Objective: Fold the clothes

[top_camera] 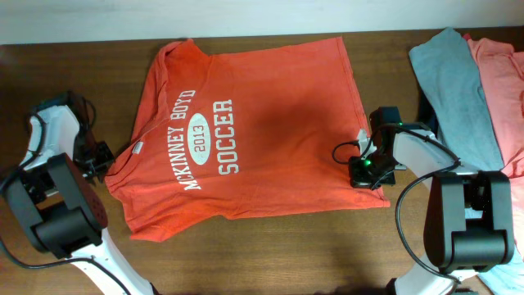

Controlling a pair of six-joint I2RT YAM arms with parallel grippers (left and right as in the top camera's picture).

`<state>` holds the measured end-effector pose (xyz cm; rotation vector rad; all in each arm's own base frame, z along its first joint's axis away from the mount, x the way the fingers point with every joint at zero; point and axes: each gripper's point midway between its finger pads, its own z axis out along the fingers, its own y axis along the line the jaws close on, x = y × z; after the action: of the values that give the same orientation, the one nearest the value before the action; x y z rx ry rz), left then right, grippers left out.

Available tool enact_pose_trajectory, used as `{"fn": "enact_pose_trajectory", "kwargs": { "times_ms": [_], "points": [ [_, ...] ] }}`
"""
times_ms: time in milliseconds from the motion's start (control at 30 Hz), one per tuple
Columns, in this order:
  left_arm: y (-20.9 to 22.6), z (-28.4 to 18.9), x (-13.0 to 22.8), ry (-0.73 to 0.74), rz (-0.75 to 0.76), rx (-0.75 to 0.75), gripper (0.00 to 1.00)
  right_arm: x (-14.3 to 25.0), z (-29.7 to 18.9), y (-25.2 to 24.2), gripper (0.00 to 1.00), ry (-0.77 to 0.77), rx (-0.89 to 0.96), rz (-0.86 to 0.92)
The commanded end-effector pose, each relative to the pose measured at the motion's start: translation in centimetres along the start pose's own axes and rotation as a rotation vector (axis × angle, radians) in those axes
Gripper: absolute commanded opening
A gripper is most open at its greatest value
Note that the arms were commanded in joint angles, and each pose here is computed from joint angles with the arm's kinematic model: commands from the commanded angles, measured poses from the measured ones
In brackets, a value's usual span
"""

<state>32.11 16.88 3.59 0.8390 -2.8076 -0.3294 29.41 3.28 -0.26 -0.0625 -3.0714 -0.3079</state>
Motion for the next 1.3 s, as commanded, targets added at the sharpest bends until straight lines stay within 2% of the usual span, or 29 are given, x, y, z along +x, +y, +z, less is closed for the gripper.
{"fn": "enact_pose_trajectory", "kwargs": {
  "times_ms": [0,133,267,433,567,600,767,1033,1267],
  "points": [
    [0.5,-2.6,-1.6,-0.063,-0.029,0.005,0.13,1.2,0.7,-1.1,0.04,0.036,0.060,0.013],
    [-1.0,-5.5,-2.1,-0.079,-0.020,0.123,0.13,1.2,0.7,-1.1,0.04,0.036,0.060,0.013],
    [-5.9,-8.4,-2.5,-0.137,0.165,0.306,0.13,1.2,0.7,-1.1,0.04,0.036,0.060,0.013],
    [-11.9,-9.9,-2.3,-0.247,0.454,0.324,0.13,1.2,0.7,-1.1,0.04,0.036,0.060,0.013],
    [-17.1,-11.1,-2.4,-0.360,0.612,0.324,0.12,1.2,0.7,-1.1,0.04,0.036,0.060,0.013],
    [-19.0,-11.5,-2.4,-0.397,0.648,0.330,0.05,1.2,0.7,-1.1,0.04,0.037,0.060,0.013],
    [-22.6,-10.0,-2.4,-0.420,0.705,0.320,0.04,1.2,0.7,-1.1,0.04,0.037,0.060,0.013],
    [-25.3,-5.5,-3.9,-0.399,0.722,0.314,0.04,1.2,0.7,-1.1,0.04,0.037,0.060,0.013],
    [-23.3,-4.1,-6.3,-0.444,0.681,0.137,0.04,1.2,0.7,-1.1,0.04,0.036,0.060,0.013]
  ]
}}
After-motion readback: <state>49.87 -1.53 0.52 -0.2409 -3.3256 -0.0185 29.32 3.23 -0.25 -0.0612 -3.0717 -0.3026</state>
